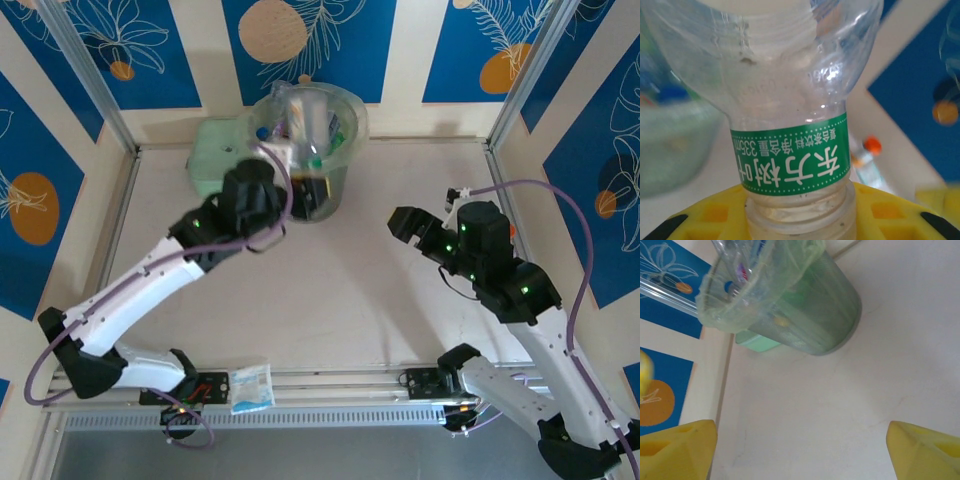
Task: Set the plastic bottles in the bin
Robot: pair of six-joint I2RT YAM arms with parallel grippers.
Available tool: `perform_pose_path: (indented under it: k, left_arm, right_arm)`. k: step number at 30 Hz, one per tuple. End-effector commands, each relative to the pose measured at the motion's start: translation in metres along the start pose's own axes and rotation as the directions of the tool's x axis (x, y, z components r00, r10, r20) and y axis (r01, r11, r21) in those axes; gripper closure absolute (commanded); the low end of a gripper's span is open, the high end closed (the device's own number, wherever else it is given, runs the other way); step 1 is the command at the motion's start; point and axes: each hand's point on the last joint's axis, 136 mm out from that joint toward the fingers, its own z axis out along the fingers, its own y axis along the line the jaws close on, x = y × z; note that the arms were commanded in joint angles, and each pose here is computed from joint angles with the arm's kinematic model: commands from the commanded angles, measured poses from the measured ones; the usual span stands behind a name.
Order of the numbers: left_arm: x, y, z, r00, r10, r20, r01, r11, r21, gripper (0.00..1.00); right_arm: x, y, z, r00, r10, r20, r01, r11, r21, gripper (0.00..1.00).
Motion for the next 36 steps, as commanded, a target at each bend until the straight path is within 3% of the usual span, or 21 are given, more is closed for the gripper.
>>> perform_pose_path:
  k: [1,7,14,20,22,24,28,31,36]
  left_arm:
    - [-0.028,0.052,0.02,0.998,-0.056,0.013,0.058,0.983,-0.172,0.79]
    - [-0.059,0.071,0.067,0.991,-0.13,0.014,0.13,0.967,-0.221,0.78]
    - [-0.042,0.097,0.103,0.963,-0.271,0.001,0.257,0.911,-0.324,0.81]
    - [-0.029,0.103,0.122,0.913,-0.406,0.036,0.394,0.857,-0.332,0.81]
    - [-0.026,0.104,0.126,0.903,-0.427,0.04,0.415,0.846,-0.334,0.71]
    - [-0.024,0.101,0.127,0.9,-0.434,0.042,0.422,0.845,-0.329,0.48]
    - [-0.033,0.092,0.126,0.906,-0.418,0.066,0.417,0.858,-0.301,0.25]
    - [-0.042,0.086,0.124,0.906,-0.417,0.073,0.42,0.864,-0.276,0.2]
    - [-0.062,0.073,0.108,0.916,-0.391,0.092,0.402,0.883,-0.241,0.22]
  right_arm:
    - [0.012,-0.016,0.002,0.999,-0.005,-0.031,0.006,0.999,0.046,0.12]
    - [0.018,-0.025,-0.002,0.999,-0.006,-0.032,0.008,0.998,0.06,0.12]
    - [0.026,-0.033,-0.002,0.999,-0.001,-0.049,0.005,0.997,0.073,0.12]
    - [0.03,-0.037,0.001,0.998,0.004,-0.061,0.0,0.997,0.078,0.12]
    - [0.03,-0.037,0.001,0.998,0.004,-0.059,0.0,0.997,0.077,0.12]
    - [0.029,-0.038,-0.001,0.999,0.002,-0.054,0.002,0.997,0.079,0.12]
    - [0.029,-0.039,-0.001,0.999,-0.001,-0.054,0.006,0.997,0.083,0.12]
    - [0.03,-0.039,0.0,0.998,0.001,-0.057,0.003,0.997,0.081,0.12]
    - [0.03,-0.04,0.0,0.998,0.001,-0.056,0.004,0.996,0.084,0.12]
